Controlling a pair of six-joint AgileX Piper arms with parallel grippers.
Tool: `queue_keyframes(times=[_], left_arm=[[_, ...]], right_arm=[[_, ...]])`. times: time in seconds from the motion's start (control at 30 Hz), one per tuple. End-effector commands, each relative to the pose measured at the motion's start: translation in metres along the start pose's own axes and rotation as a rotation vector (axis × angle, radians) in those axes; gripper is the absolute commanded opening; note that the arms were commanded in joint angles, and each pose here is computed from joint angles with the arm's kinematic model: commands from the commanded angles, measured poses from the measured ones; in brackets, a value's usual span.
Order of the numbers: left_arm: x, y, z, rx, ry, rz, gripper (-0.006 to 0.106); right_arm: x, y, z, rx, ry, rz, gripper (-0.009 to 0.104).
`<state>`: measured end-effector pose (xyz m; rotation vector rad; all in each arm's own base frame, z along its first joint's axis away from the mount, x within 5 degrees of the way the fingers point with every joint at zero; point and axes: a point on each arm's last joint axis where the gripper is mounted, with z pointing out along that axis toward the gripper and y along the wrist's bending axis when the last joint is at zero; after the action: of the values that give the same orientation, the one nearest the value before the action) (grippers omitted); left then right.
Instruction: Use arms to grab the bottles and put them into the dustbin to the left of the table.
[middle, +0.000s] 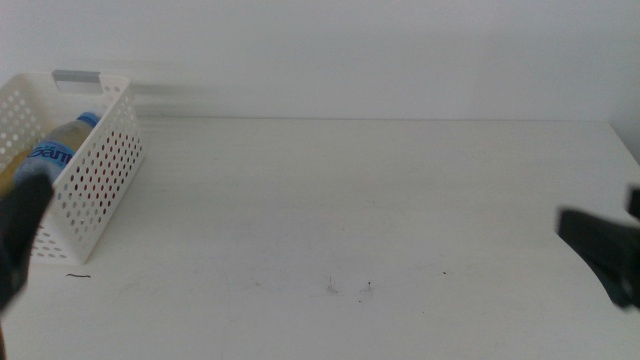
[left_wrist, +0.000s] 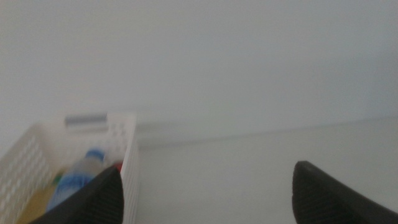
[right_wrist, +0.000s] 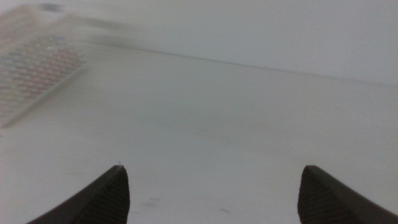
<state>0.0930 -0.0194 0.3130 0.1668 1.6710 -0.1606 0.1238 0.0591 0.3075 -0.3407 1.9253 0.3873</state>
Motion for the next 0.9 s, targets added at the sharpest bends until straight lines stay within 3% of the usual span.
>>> queue_keyframes(times=[0.0, 0.1, 0.37, 0.5, 0.6, 0.87], left_arm=[[0.029, 0.001, -0.012, -0.014, -0.013, -0.016, 0.091], [0.074, 0.003, -0.021, -0.051, -0.006, -0.039, 0.091], [0.119, 0.005, -0.027, -0.092, -0.018, -0.092, 0.091], [0.12, 0.006, -0.027, -0.108, -0.017, -0.089, 0.091], [0.118, 0.007, -0.027, -0.119, -0.037, -0.091, 0.091], [0.117, 0.007, -0.027, -0.122, -0.042, -0.088, 0.091]], right_arm=[[0.027, -0.014, -0.006, 0.091, -0.076, 0.023, 0.071], [0.078, -0.03, -0.02, 0.231, -0.112, 0.078, 0.071], [0.128, -0.043, -0.035, 0.465, -0.191, 0.033, 0.071], [0.132, -0.041, -0.041, 0.493, -0.26, -0.011, 0.071], [0.138, -0.041, -0.042, 0.502, -0.208, -0.034, 0.071], [0.133, -0.041, -0.043, 0.511, -0.254, -0.063, 0.071]])
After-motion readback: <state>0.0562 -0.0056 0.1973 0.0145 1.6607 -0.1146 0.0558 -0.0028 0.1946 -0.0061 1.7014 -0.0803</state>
